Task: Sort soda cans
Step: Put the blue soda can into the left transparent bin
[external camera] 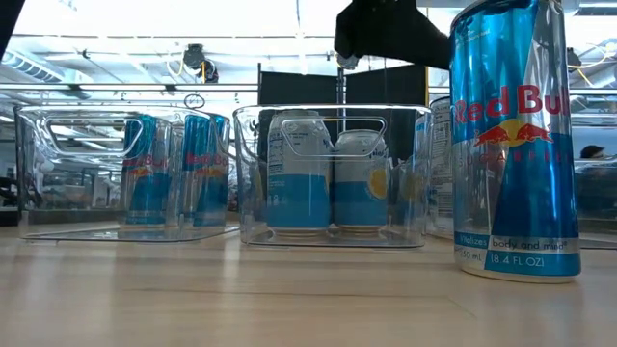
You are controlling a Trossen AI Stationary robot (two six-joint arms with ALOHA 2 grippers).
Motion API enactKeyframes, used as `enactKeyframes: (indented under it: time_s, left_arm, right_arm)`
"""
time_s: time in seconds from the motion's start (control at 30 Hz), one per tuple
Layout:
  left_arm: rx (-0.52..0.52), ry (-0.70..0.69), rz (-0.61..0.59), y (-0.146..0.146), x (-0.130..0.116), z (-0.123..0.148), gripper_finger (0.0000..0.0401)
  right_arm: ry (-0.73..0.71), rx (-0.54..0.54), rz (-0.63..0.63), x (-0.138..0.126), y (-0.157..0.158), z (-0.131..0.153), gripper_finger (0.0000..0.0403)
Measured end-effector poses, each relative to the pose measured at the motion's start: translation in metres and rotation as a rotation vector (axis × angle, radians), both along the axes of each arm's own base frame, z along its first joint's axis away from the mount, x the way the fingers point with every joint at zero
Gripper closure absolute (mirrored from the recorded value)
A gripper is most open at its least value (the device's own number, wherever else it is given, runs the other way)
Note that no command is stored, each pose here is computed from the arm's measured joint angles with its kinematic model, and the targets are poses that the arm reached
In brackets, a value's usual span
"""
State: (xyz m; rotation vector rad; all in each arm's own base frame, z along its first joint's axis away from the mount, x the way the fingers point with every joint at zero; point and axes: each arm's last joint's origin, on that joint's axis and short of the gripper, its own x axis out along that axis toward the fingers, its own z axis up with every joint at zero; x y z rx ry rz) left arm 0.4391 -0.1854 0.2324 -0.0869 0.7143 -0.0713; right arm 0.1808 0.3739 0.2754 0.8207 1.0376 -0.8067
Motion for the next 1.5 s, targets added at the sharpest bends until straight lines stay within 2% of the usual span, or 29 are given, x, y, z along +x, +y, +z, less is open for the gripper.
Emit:
enactKeyframes:
  time_s: [0.3, 0.57, 0.8, 1.07, 1.2, 1.5]
  left_arm:
    - [-0.014, 0.000, -0.027, 0.000, -0.001, -0.008, 0.0011]
    - [0.062, -0.039, -0.102, -0.002, 0.001, -0.008, 0.0011]
    - [0.052, -0.024, -0.124, -0.007, 0.010, -0.034, 0.0011]
    - [0.053, -0.049, -0.111, -0.008, 0.012, -0.029, 0.0014]
    - [0.061, -0.048, -0.105, -0.007, 0.012, -0.029, 0.0043]
    - [0.063, -0.038, -0.118, -0.007, 0.012, -0.030, 0.0138]
  right_arm:
    - [0.000, 0.000, 0.000, 0.000, 0.000, 0.000, 0.0126]
    - [0.001, 0.000, 0.000, 0.000, 0.000, 0.000, 0.0126]
    - [0.002, 0.000, -0.005, 0.002, -0.001, 0.000, 0.0126]
    - [0.002, -0.001, -0.002, 0.002, -0.001, 0.000, 0.0126]
    - [0.002, -0.001, -0.002, 0.002, -0.001, 0.000, 0.0126]
    - [0.002, -0.001, -0.002, 0.002, -0.001, 0.000, 0.0126]
